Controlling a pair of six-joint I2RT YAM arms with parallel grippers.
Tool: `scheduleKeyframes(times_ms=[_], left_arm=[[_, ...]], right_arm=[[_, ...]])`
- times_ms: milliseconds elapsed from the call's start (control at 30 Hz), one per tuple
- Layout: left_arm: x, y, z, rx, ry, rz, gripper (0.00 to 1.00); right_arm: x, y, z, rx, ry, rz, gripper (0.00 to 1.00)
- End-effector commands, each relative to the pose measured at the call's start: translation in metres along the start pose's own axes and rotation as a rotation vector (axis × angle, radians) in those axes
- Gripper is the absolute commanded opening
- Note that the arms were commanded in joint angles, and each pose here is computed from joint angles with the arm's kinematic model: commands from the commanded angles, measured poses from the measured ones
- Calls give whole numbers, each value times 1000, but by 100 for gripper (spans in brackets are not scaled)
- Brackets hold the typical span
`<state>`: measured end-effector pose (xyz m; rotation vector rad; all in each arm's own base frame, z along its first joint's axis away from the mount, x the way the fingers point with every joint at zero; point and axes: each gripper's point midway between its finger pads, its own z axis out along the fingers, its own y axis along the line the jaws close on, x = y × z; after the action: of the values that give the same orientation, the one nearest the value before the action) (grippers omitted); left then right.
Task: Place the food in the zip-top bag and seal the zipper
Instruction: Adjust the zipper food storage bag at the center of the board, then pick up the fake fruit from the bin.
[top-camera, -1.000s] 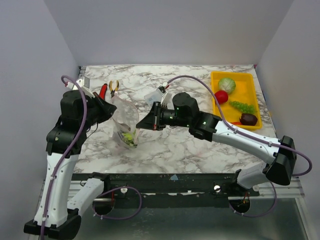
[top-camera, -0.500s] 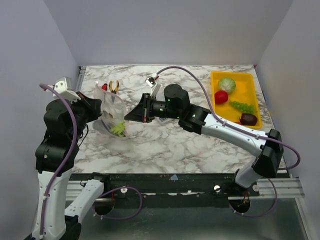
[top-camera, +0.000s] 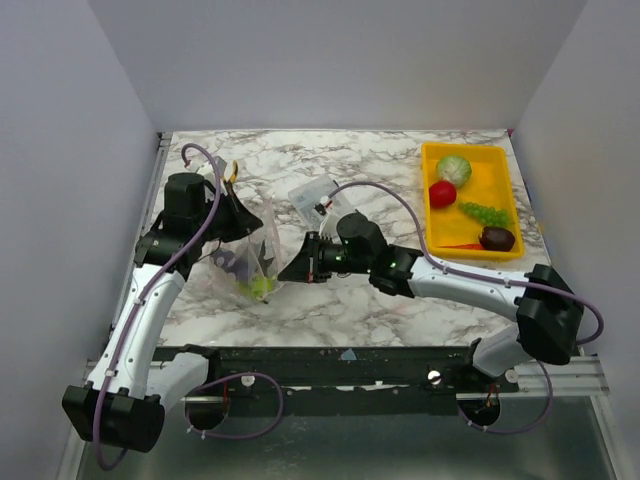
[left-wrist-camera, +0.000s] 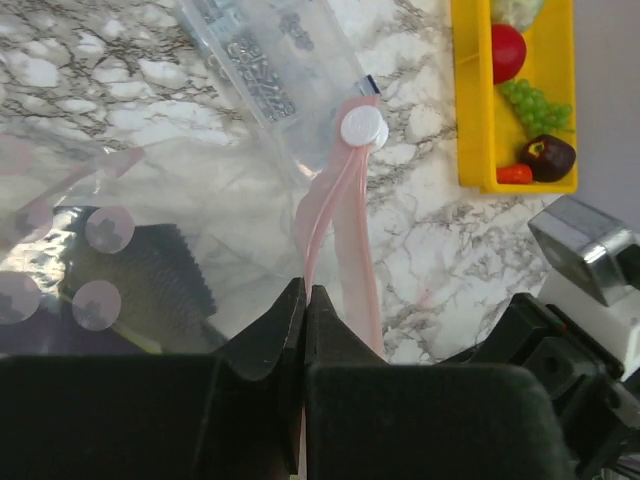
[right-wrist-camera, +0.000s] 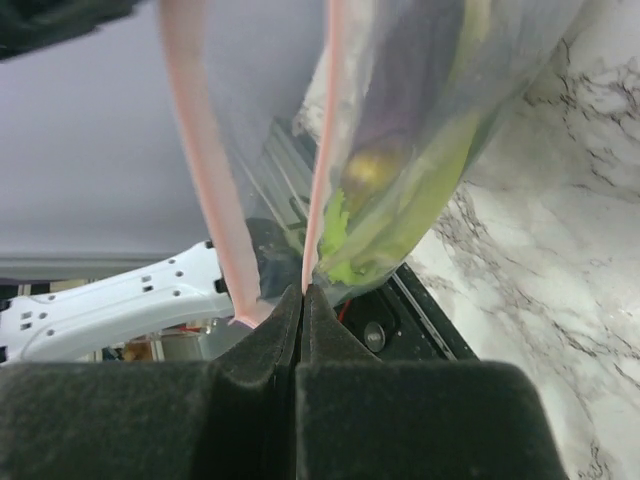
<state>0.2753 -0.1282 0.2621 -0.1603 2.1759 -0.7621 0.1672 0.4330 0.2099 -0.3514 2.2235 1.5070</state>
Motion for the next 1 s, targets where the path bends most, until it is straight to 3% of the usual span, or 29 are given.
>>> scheduleKeyframes(times_ms=[0,133,233,467,633,967], left_arm=[[-18,-36,-4,180,-58,94,0],[-10,-39,1,221,-30,104,0],[1,-46,5,272,6,126,0],[16,-44,10,263,38,186,0],[19,-47,6,272,41,200,0],[27,-55,0,310,49,205,0]], right_arm=[[-25,33,-21,-64,-106,-42,1],[-29,17,-25,34,-124,-63,11],[-34,5,-32,125,-136,-95,25],[-69,-39,-89,488,-285,-192,53],[-106,-75,-153,664,-412,-161,61],[-172,-202,-298,1075,-677,103,70]])
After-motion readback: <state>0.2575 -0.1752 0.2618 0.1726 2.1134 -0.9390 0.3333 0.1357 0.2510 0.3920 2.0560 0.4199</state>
